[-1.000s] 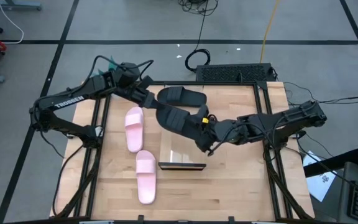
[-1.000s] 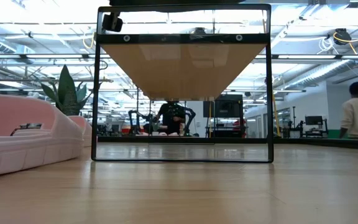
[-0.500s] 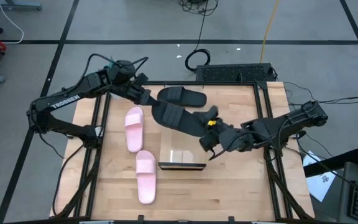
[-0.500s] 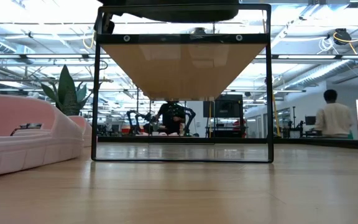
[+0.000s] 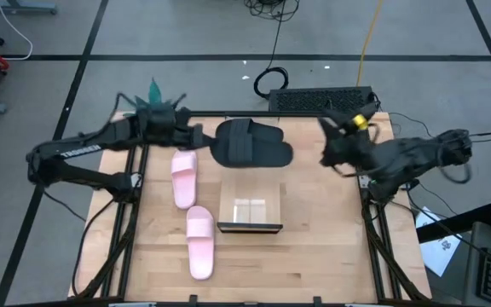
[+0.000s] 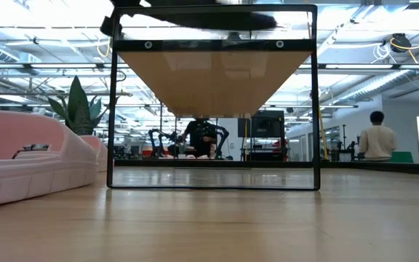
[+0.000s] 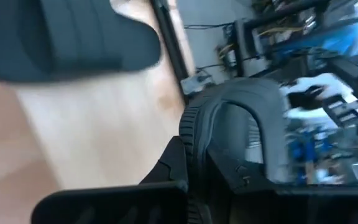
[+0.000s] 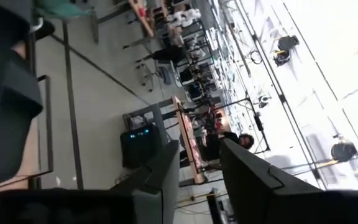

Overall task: Pick and place slides into the shelf
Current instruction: Put the black slide slipper on the shelf

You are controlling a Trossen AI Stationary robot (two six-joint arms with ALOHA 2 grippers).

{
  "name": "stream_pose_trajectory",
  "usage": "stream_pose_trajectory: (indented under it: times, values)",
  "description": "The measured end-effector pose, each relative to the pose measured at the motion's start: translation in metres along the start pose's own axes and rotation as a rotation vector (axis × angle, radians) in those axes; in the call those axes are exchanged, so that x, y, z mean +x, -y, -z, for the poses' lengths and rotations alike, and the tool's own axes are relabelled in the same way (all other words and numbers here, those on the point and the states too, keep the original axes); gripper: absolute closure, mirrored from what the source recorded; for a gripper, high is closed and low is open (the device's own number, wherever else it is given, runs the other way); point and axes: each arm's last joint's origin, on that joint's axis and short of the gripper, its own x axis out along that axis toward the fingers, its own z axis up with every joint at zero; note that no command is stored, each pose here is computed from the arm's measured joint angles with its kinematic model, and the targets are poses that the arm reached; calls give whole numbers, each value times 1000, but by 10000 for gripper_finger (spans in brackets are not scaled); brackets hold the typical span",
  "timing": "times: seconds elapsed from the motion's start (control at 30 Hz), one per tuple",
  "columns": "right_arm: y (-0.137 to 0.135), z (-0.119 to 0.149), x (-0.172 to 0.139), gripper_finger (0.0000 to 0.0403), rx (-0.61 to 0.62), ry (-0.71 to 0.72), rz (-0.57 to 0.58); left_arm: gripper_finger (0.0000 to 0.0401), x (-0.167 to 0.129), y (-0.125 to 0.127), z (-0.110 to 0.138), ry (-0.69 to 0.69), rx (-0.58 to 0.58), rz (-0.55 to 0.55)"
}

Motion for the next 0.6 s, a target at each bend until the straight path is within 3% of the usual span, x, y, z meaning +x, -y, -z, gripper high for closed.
stream_pose_trajectory:
  times: [0.3, 0.43, 0.6]
  values:
    - [36, 35, -13, 293, 80, 16, 28, 392, 32, -30, 48, 155, -179, -27]
    - [45, 44, -16, 293, 74, 20, 35, 392, 34, -34, 54, 226, -189, -41]
    - [50, 50, -18, 293, 89, 24, 38, 392, 39, -35, 57, 179, -190, -49]
